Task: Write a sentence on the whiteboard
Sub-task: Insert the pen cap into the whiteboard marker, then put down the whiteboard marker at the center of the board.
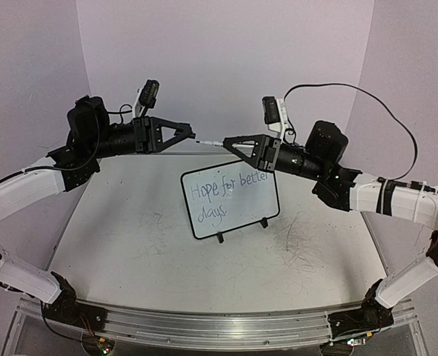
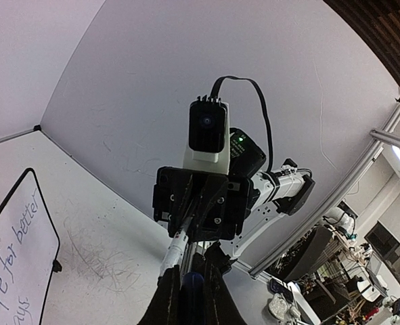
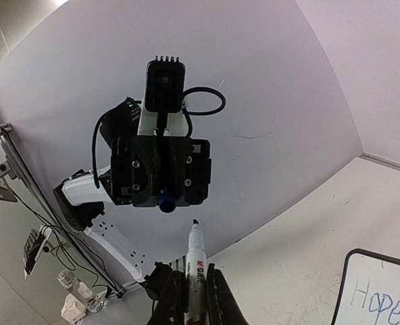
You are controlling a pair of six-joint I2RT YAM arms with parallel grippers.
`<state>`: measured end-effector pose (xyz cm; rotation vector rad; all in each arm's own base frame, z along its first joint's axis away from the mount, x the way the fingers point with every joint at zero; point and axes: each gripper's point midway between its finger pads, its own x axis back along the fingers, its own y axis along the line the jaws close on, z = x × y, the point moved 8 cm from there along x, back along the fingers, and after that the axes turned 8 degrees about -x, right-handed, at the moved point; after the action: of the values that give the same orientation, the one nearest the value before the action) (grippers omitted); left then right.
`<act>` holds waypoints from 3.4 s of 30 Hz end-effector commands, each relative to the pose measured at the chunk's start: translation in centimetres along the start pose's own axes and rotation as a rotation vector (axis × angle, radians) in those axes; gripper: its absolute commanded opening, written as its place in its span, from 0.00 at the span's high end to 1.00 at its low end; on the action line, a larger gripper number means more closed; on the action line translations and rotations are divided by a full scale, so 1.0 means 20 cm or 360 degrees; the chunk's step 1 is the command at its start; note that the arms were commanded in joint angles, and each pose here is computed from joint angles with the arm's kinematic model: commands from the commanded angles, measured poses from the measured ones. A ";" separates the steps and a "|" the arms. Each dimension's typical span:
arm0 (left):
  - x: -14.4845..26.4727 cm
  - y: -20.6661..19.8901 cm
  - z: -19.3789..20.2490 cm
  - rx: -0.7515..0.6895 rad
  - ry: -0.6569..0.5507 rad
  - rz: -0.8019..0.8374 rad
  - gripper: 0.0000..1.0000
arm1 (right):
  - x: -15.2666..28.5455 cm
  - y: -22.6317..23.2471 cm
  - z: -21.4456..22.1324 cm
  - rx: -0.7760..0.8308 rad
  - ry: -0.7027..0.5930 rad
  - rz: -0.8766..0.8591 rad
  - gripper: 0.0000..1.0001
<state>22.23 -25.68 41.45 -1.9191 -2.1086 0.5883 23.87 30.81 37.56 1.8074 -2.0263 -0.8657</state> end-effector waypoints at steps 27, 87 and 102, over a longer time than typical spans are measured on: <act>-0.01 -0.01 -0.01 -0.0008 -0.0034 0.0026 1.00 | 0.02 0.11 -0.05 0.0089 -0.0086 -0.0167 1.00; -0.07 -0.02 0.05 -0.0045 0.0029 0.0084 1.00 | -0.20 0.15 -0.02 0.0009 -0.0042 -0.0420 1.00; -0.19 -0.06 0.19 -0.0032 0.0110 0.0122 1.00 | -0.42 0.15 0.05 0.0017 0.0155 -0.0483 1.00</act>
<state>22.45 -26.07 42.99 -1.9148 -2.3242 0.6253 25.93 35.73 40.11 2.0781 -1.8752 -1.0211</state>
